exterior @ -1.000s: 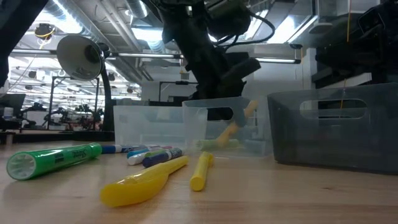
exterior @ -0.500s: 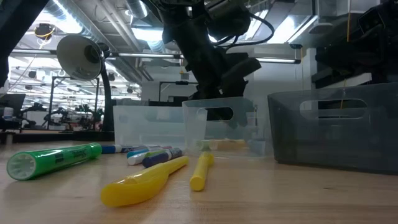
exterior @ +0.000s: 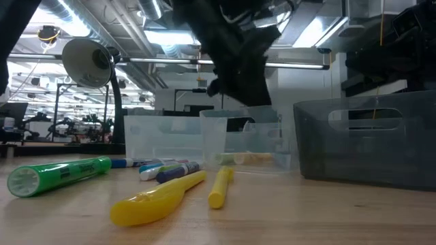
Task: Pick & Place Markers
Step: Put the yellow highlighter pen into the right transparent bin
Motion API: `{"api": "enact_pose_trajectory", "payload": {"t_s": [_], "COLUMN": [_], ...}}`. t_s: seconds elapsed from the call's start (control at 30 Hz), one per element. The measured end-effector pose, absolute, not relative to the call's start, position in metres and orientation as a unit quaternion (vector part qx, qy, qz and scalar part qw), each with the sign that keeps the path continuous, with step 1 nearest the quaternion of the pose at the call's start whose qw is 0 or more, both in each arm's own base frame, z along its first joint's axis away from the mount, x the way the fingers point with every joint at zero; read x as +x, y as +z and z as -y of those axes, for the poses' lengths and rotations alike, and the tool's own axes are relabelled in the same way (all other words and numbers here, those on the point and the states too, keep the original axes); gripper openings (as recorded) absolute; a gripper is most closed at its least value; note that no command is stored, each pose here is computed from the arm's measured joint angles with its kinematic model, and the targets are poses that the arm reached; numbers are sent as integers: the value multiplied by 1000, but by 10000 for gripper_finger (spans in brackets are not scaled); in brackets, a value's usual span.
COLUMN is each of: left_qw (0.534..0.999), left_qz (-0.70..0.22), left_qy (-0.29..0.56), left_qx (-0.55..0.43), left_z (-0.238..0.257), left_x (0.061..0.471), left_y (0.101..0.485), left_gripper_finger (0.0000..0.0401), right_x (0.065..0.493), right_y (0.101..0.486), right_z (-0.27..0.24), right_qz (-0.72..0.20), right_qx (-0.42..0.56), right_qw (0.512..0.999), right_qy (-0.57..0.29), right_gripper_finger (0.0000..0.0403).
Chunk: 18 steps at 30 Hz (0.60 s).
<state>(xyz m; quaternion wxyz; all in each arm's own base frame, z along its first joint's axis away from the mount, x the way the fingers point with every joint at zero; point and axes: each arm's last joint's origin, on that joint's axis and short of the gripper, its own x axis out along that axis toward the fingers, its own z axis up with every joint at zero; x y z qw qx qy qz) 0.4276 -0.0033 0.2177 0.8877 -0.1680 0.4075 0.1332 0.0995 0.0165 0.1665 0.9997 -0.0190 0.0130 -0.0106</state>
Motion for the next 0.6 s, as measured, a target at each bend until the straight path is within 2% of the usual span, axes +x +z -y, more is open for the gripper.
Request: {"api": "enact_pose_trajectory", "payload": {"t_s": [0.4,0.6], "left_qw": [878,891], "left_qz": [-440,-426], "left_qy": [118,107], "left_qx": [-144,-119], "left_z": [25,48], "left_x": [404,396], "left_y": [243,257], "left_gripper_finger": [99,98], "right_x": [99,99], "right_y": [166,166], "right_z": [-17,-17], "right_qz": [-13,-13], "right_qx": [-19,-19], "right_qw": [1000,1000], "right_qy": [-11,-10], "right_gripper_finger": [152,152]}}
